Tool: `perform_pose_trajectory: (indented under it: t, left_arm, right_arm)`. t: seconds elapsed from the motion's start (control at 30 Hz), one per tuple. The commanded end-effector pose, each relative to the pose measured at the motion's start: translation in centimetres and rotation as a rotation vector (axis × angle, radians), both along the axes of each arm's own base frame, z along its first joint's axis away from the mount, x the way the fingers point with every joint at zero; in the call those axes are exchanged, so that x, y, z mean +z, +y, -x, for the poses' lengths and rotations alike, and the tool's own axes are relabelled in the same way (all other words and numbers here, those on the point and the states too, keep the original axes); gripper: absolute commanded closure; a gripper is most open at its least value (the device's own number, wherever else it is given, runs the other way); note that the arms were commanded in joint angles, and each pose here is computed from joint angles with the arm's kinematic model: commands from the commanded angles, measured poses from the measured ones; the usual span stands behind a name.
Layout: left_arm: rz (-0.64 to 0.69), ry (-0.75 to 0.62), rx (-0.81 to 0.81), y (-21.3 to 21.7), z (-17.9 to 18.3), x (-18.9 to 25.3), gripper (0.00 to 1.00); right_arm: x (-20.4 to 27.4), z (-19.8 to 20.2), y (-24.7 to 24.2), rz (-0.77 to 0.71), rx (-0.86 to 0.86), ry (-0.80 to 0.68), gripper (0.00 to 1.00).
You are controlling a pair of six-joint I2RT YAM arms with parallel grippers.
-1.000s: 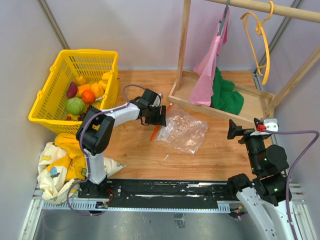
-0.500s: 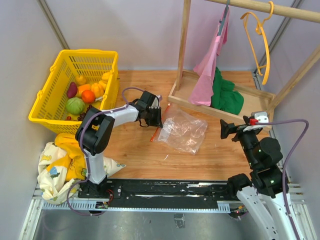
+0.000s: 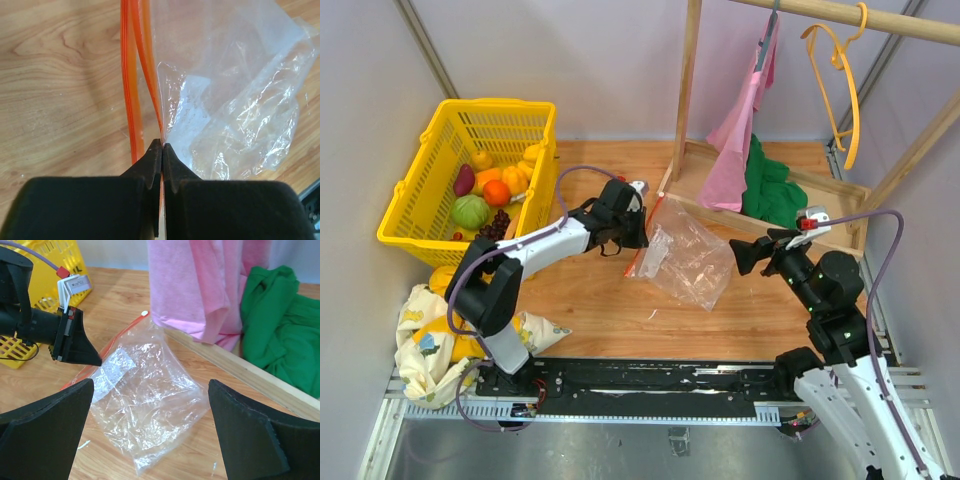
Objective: Place the food in the zip-top bag and seal the zipper
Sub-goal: Pick up the zipper food storage bag at the center of the board.
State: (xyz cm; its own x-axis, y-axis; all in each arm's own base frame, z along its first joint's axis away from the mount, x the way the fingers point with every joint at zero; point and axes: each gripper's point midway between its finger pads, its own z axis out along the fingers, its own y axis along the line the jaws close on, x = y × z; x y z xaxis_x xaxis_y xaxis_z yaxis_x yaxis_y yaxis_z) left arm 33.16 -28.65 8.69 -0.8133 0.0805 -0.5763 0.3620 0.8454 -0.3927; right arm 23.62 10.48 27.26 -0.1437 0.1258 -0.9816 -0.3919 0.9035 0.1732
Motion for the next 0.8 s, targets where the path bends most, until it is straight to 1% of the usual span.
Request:
perform_pose_trajectory:
  t: [0.0, 0.13, 0.27, 0.43, 0.53, 0.67, 0.77]
  left_arm:
    - [-0.075, -0.132, 0.05, 0.7, -0.1, 2.7, 1.0]
    - [-0.173, -0.252, 0.102, 1.5, -0.1, 5.5, 1.0]
    - [-0.251, -0.391, 0.163, 2.2, -0.1, 9.7, 1.0]
    - [-0.316, -0.549, 0.23, 3.2, 0.1, 14.9, 1.0]
    - [-0.33, -0.62, 0.237, 3.3, 0.7, 17.3, 1.0]
    - [-0.366, -0.71, 0.233, 3.1, 1.5, 19.5, 1.0]
    - [-0.405, -0.736, 0.215, 2.9, 2.0, 19.4, 1.0]
  right_arm:
    - [0.7, 0.0, 2.2, -0.068, 0.094, -0.009, 0.02]
    - [0.9, -0.8, 3.2, -0.1, 0.119, 0.046, 0.02]
    - [1.7, -1.7, 4.6, -0.133, 0.162, 0.111, 0.01]
    - [2.9, -3.5, 6.7, -0.255, 0.209, 0.151, 0.01]
    - [3.3, -4.7, 8.1, -0.29, 0.228, 0.192, 0.01]
    - [4.5, -5.8, 10.4, -0.332, 0.271, 0.2, 0.01]
    - [4.8, -6.4, 12.0, -0.375, 0.288, 0.197, 0.01]
